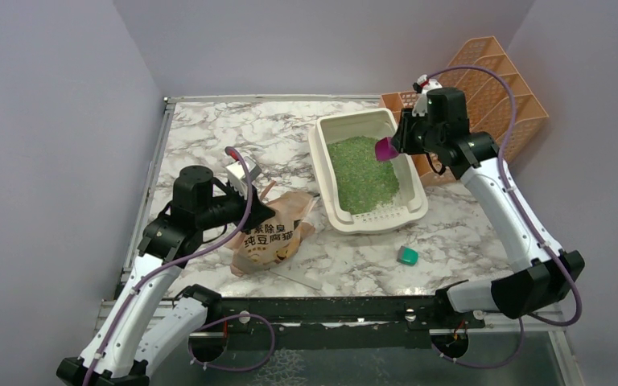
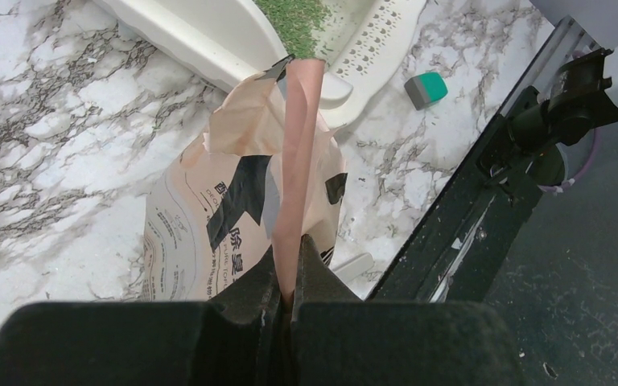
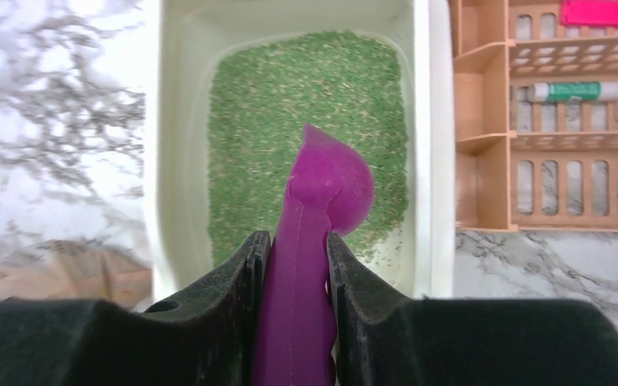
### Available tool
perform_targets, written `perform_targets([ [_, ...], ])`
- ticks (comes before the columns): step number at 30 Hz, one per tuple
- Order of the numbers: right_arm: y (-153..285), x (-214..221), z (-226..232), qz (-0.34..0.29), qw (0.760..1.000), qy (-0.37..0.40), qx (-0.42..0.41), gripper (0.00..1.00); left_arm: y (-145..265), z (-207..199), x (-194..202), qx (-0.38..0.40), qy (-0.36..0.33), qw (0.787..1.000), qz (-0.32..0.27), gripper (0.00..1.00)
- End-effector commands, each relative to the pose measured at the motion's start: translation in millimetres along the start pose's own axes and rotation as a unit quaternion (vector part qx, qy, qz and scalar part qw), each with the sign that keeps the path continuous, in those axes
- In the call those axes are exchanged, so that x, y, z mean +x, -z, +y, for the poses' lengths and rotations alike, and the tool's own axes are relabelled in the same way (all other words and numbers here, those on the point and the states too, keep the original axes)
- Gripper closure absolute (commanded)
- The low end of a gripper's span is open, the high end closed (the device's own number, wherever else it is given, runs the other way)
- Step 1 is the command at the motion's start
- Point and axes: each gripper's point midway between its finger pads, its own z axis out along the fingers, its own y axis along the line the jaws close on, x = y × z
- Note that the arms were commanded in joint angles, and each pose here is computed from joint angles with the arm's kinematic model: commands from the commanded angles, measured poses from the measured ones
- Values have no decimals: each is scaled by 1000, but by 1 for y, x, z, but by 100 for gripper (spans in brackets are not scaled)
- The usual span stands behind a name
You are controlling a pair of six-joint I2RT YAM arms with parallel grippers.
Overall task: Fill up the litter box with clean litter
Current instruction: 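Pour the cat litter into the litter box, then scoop the cat litter from the cat litter bag.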
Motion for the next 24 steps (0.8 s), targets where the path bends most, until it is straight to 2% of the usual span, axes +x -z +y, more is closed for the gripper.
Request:
perform_targets([
  [1,31,-25,33,-46,995,-20,-86,99,12,-22,-37,36,-39,996,-66,100],
  [12,50,-32,88,-38,968,-72,-237,99,13,-23,-36,35,-37,996,-67,100],
  [17,62,-34,108,-25,952,-61,-299,99,9,-19,-39,32,-42,996,-65,100],
  [24,89,-24,139,19,908,-41,-416,99,8,-19,-38,34,-39,997,-64,100],
])
